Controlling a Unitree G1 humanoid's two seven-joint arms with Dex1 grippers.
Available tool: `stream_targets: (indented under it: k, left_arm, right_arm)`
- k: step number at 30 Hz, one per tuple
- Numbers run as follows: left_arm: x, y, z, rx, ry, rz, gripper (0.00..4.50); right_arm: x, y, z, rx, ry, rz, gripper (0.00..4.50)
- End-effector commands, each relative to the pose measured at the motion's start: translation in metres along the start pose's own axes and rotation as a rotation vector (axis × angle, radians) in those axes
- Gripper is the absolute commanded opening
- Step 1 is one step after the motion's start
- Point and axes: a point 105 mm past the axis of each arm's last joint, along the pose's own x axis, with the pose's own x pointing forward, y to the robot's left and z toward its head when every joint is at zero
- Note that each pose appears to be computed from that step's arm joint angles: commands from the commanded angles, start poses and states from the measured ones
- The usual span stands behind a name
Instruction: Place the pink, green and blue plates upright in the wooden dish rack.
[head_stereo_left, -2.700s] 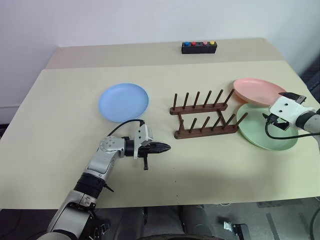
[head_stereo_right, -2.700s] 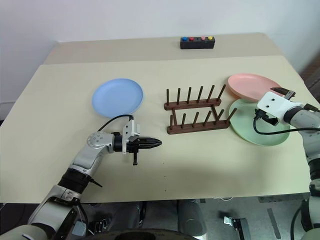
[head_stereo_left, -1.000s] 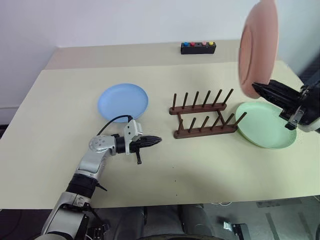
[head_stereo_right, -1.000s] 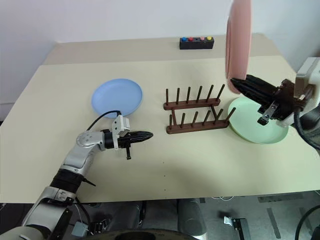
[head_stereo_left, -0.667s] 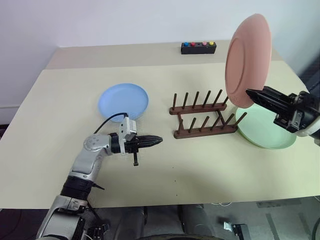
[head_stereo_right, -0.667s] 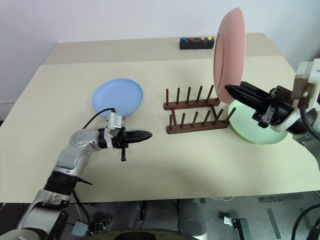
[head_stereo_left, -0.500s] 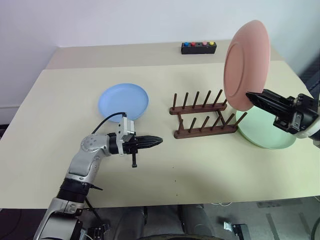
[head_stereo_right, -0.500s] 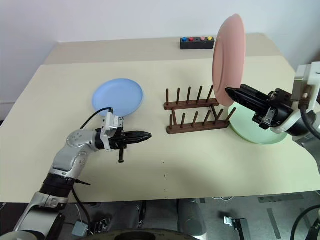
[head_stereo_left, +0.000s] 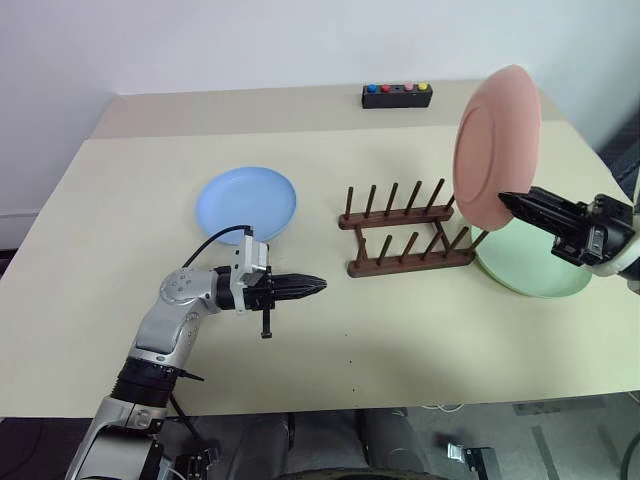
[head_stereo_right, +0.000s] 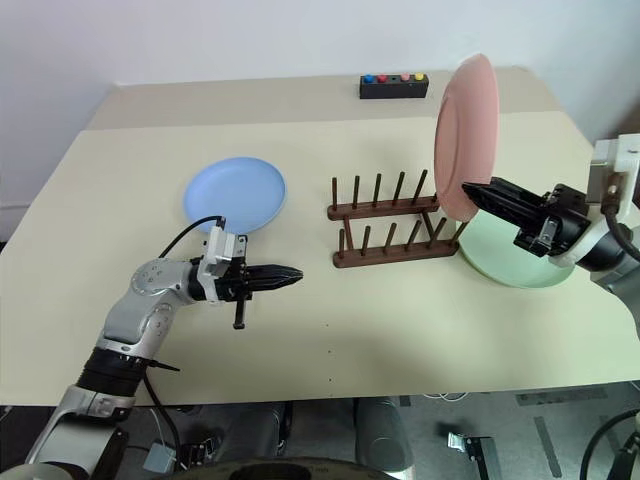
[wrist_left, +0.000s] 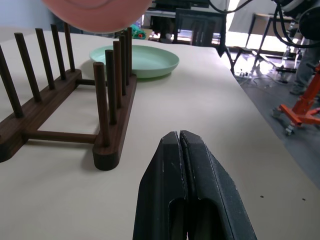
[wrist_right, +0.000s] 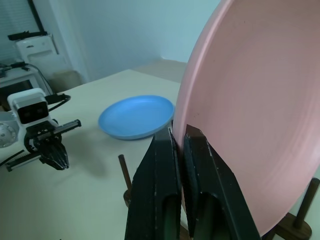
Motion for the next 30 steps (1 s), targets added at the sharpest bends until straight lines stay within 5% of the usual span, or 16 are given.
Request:
stream_targets:
  k: [1, 29, 30]
  left_arm:
    - [-0.003, 0.000, 0.007, 0.031, -0.028, 0.005, 0.00]
    - [0.006, -0.002, 0.018, 0.046, -0.023, 0.019, 0.00]
    - [0.006, -0.002, 0.018, 0.046, -0.023, 0.020, 0.00]
  right_arm:
    - [0.001, 0.002, 0.005, -0.017, -0.009, 0.023, 0.04]
    - [-0.010, -0.032, -0.019, 0.159, 0.021, -0.001, 0.04]
    - [-0.010, -0.032, -0.019, 0.160, 0.022, -0.003, 0.32]
